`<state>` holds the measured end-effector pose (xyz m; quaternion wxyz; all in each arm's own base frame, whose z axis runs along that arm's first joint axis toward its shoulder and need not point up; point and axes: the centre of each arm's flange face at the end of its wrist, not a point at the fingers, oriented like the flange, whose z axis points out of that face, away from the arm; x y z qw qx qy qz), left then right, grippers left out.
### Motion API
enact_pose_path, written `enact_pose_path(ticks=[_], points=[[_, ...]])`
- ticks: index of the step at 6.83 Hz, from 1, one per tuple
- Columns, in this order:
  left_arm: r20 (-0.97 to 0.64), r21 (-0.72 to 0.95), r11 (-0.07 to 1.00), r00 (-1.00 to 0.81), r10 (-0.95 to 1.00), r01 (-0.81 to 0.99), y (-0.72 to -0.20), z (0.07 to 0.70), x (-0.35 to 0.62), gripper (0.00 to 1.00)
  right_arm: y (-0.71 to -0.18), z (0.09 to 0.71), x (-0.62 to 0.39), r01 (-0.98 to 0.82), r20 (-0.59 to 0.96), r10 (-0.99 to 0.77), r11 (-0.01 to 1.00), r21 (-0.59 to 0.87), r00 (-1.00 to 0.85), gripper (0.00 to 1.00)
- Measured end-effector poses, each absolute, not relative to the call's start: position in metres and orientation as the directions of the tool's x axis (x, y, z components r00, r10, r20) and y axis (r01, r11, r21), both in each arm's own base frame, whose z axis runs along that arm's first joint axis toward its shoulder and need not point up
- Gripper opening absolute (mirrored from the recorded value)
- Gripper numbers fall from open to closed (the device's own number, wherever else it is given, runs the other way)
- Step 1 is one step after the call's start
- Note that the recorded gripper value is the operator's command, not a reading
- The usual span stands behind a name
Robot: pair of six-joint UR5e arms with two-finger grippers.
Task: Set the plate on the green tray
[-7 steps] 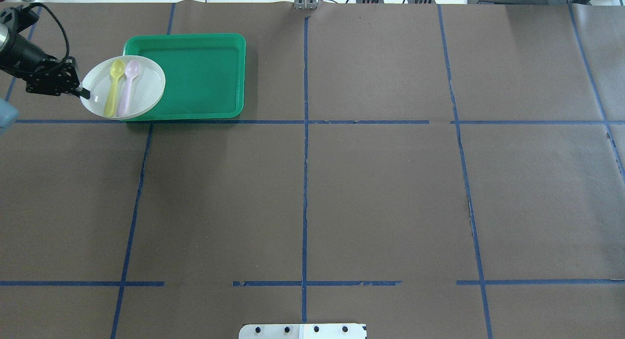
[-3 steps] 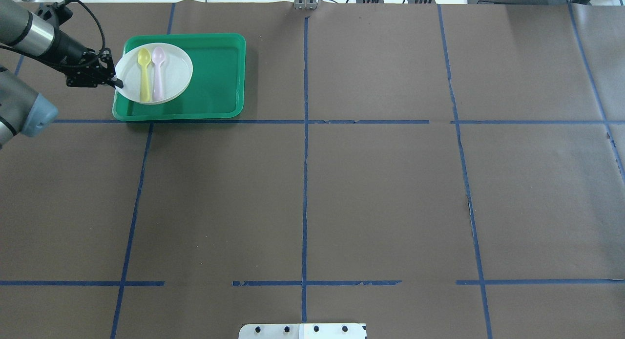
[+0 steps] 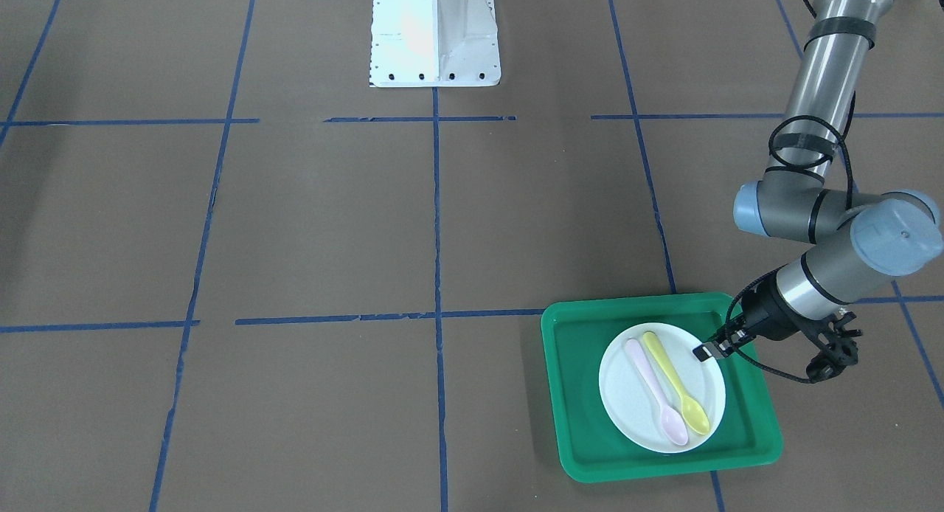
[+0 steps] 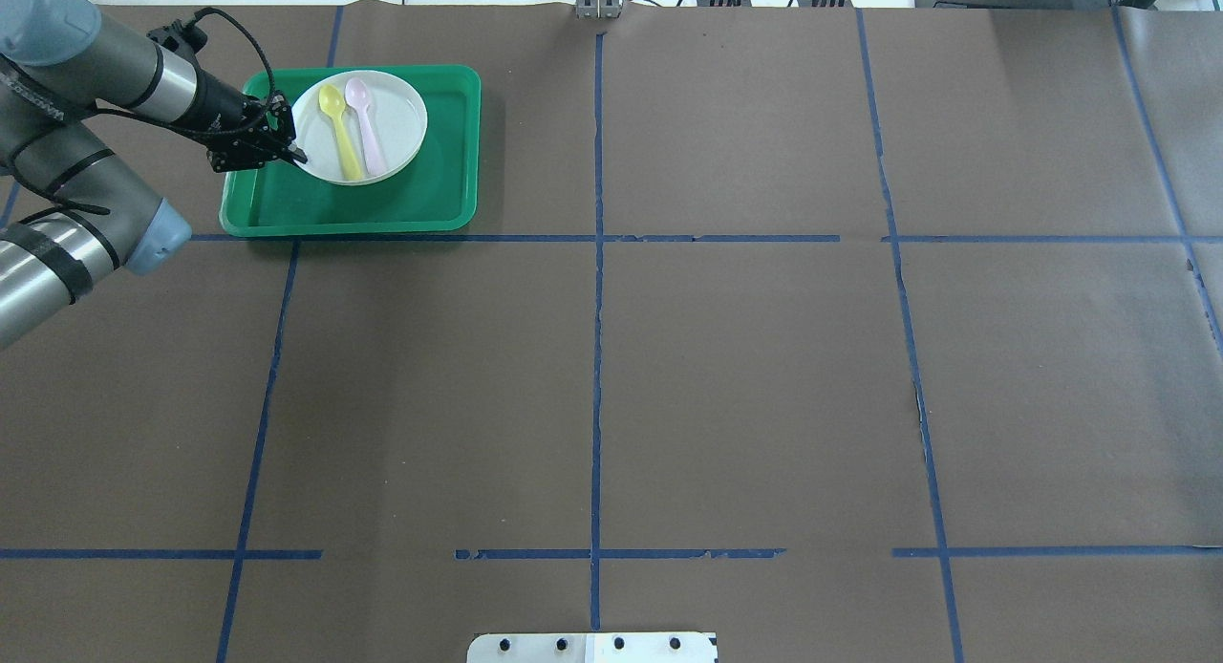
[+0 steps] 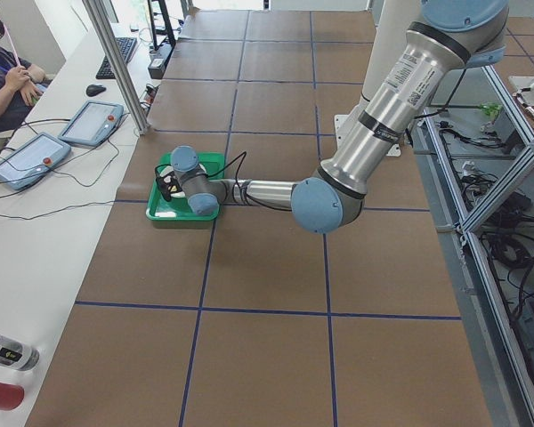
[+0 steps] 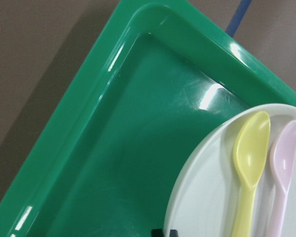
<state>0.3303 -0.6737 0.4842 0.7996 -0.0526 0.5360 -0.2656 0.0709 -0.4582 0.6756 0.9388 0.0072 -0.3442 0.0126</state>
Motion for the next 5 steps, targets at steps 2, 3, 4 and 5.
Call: enact_pose_path(ticks=[2,3,4,5], points=[[-0.84,-0.357,0.86,0.278,-0.466,0.364,-0.6713,0.487,0.3305,1.0,-0.4581,0.6756,0.0709,-0.029,0.646,0.019,1.0,0.004,0.763,1.0],[-0.846,-0.351,0.865,0.275,-0.457,0.358,-0.6687,0.4889,0.3295,1.0,-0.4582,0.6756,0.0709,-0.029,0.646,0.019,1.0,0.004,0.763,1.0],[-0.849,-0.349,0.868,0.273,-0.453,0.354,-0.6661,0.49,0.3282,1.0,-0.4582,0.6755,0.0709,-0.029,0.646,0.019,1.0,0.005,0.763,1.0],[-0.853,-0.345,0.87,0.269,-0.447,0.351,-0.6644,0.4883,0.3257,1.0,-0.4582,0.6756,0.0709,-0.029,0.646,0.019,1.0,0.004,0.763,1.0]])
